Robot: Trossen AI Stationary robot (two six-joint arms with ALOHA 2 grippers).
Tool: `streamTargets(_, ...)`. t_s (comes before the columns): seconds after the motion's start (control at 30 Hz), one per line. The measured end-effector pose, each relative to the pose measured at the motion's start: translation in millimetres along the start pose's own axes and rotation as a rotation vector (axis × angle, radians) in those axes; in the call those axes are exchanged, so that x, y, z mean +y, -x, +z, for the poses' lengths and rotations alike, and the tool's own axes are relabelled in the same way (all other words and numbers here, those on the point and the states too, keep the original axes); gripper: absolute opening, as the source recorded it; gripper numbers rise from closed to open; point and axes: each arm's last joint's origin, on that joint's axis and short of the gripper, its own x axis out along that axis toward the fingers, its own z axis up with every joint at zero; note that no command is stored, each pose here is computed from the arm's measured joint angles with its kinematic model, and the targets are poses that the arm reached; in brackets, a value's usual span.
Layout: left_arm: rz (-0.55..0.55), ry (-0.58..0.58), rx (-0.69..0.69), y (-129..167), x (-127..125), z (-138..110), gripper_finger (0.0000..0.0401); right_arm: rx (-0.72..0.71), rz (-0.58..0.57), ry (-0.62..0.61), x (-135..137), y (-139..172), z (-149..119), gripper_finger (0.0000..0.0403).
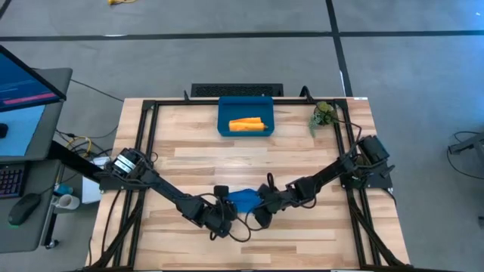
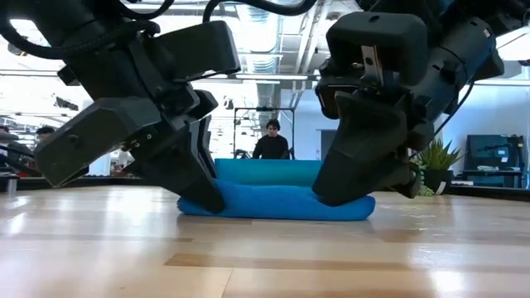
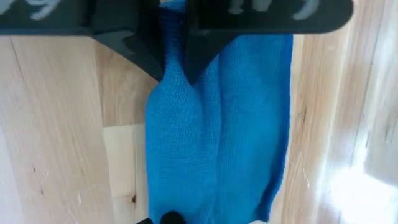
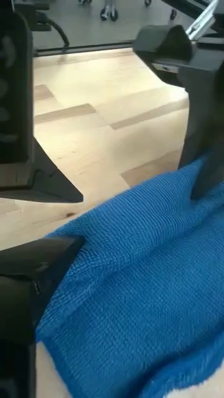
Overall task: Roll microfiber towels into tight, uniform cylinder then place into a basket
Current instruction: Roll the blue microfiber towel
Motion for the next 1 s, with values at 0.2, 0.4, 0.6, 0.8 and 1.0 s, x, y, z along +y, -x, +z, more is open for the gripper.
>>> streamTargets(0.2, -0.037, 0.007, 0.016, -1.5, 2.5, 1.0, 0.0032, 0.002, 0.01, 0.075, 2.3, 0.2, -2.3, 0.0129)
streamTargets(0.4, -0.05, 0.002, 0.026, -1.9, 2.7, 0.4, 0.002, 0.04, 0.099, 0.157, 6.9, 2.4, 0.1, 0.0167)
streamTargets(0.6, -0.079, 0.003, 0.038, -1.7, 3.2, 0.5, 0.0016, 0.069, 0.202, 0.29, 18.2, 24.4, 9.0, 0.0176)
streamTargets(0.8, -0.135, 0.062, 0.03, 1.7, 2.7, 3.8, 0.0025, -0.031, 0.278, 0.638, 48.9, 66.3, 1.2, 0.0163)
streamTargets(1.0, -0.2, 0.088, 0.007, 8.2, 2.6, 8.7, 0.0017, -0.23, 0.172, 0.929, 70.5, 73.9, -24.1, 0.0153)
